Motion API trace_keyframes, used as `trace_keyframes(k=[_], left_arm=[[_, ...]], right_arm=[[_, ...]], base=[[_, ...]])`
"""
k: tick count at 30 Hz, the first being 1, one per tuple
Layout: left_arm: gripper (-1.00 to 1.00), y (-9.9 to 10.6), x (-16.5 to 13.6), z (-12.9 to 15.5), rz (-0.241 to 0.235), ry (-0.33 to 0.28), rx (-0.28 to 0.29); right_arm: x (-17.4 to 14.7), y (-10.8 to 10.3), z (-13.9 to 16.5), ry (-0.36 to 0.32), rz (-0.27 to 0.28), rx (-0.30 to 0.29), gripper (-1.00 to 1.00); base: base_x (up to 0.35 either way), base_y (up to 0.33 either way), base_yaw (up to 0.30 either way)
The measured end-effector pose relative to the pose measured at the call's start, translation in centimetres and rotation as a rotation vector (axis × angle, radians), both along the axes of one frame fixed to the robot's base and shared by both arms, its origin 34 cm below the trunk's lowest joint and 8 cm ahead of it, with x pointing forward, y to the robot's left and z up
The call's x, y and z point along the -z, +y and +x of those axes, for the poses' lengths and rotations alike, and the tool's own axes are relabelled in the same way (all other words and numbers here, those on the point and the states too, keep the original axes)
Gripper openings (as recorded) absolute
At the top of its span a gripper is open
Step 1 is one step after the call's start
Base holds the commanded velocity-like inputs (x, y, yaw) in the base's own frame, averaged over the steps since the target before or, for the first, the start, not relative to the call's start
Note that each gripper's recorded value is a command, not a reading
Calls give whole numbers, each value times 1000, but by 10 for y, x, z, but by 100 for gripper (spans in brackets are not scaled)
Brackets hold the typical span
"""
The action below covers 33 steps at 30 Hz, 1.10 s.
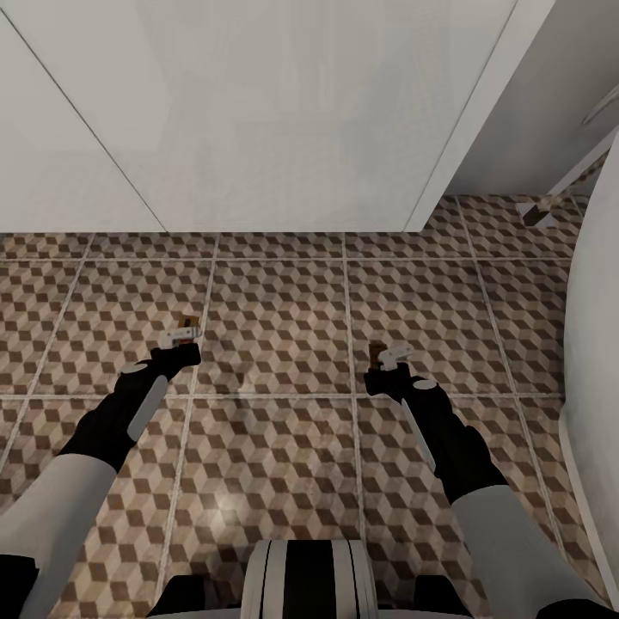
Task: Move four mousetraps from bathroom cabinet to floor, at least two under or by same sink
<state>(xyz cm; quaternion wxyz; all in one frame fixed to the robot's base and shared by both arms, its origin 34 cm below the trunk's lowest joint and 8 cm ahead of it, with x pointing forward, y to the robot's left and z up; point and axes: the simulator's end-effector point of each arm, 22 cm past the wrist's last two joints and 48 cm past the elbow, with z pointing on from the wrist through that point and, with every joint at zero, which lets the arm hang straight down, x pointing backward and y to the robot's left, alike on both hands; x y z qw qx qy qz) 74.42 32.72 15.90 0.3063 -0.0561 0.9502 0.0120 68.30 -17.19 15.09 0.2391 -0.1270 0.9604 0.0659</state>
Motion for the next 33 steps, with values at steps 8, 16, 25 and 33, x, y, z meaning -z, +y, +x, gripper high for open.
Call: trace_keyframes(k=[8, 16, 25, 33], left_arm=[[-100, -8, 5, -9, -12, 10, 3], [-100, -12, -5, 0, -18, -18, 8], [-100, -27, -12, 7, -42, -40, 15], [-100, -30, -8, 4, -46, -28, 13]], right_arm=[[-8, -4, 13, -63, 3, 2, -100], [-19, -3, 28, -109, 7, 2, -100], [-28, -5, 42, -181, -26, -32, -100], [-34, -8, 51, -231, -66, -69, -100]], base=[[0, 0, 0], [0, 0, 0], [0, 0, 0], [0, 0, 0]])
